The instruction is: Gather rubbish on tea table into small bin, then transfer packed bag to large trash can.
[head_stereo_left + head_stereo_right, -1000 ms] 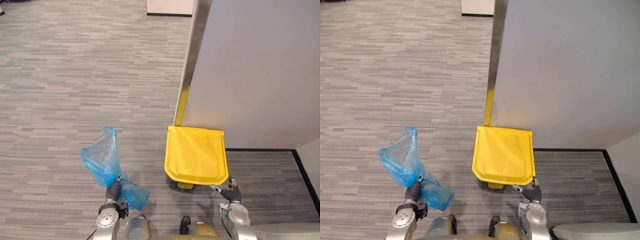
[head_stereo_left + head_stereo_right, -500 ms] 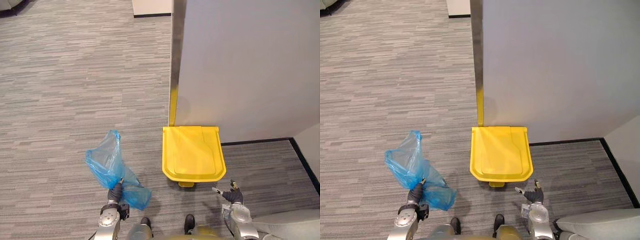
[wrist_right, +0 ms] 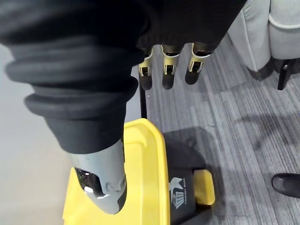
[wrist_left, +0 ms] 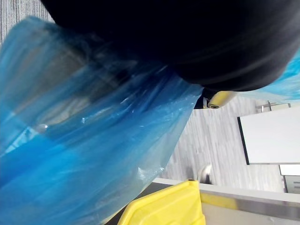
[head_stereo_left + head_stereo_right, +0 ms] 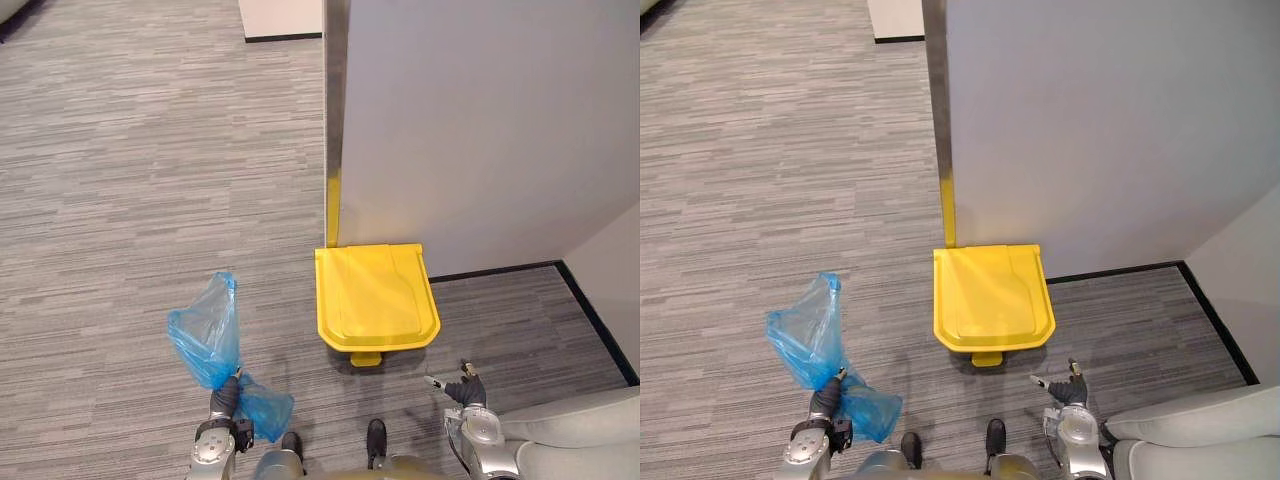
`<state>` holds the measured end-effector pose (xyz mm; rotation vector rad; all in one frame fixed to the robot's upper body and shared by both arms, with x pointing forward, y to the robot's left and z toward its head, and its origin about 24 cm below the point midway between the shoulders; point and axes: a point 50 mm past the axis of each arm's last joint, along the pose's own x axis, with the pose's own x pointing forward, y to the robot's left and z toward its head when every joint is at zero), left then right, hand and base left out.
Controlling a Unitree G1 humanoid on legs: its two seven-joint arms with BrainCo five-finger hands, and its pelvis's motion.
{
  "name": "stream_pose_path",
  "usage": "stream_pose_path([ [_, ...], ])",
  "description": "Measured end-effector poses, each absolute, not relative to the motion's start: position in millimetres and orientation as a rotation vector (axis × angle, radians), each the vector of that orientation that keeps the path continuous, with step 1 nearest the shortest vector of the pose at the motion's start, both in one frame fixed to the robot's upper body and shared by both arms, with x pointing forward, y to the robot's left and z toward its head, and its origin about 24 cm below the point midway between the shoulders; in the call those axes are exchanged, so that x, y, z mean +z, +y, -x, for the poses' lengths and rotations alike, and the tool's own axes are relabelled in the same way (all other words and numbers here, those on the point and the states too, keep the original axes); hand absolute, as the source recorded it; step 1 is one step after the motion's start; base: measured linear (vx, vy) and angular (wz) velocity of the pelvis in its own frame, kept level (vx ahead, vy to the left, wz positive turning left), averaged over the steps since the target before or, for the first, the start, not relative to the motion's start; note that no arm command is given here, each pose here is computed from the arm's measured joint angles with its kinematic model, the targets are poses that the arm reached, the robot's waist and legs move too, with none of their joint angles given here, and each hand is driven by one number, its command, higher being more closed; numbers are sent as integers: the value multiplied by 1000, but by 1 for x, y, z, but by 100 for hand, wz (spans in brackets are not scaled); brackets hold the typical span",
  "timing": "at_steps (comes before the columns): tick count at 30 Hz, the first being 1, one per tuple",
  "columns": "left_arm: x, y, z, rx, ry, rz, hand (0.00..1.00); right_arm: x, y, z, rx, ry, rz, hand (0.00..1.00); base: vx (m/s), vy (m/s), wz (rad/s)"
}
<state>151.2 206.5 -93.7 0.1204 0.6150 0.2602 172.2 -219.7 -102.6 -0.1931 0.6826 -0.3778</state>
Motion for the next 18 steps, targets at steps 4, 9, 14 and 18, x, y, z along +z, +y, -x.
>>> stream_pose_path([
  [4, -93, 211, -151, 265, 614, -131, 100, -99, -219, -179, -375, 666, 194, 0, 103, 58, -41],
  [9, -83, 211, -164, 255, 557, -144, 100, -100, -217, -181, -372, 669, 188, 0, 71, 81, -9],
  [14, -74, 225, -175, 270, 519, -197, 100, -97, -216, -185, -376, 656, 194, 0, 199, -14, 34],
  [18, -70, 216, -186, 260, 480, -171, 100, -80, -226, -203, -408, 568, 217, 0, 266, -37, 22],
])
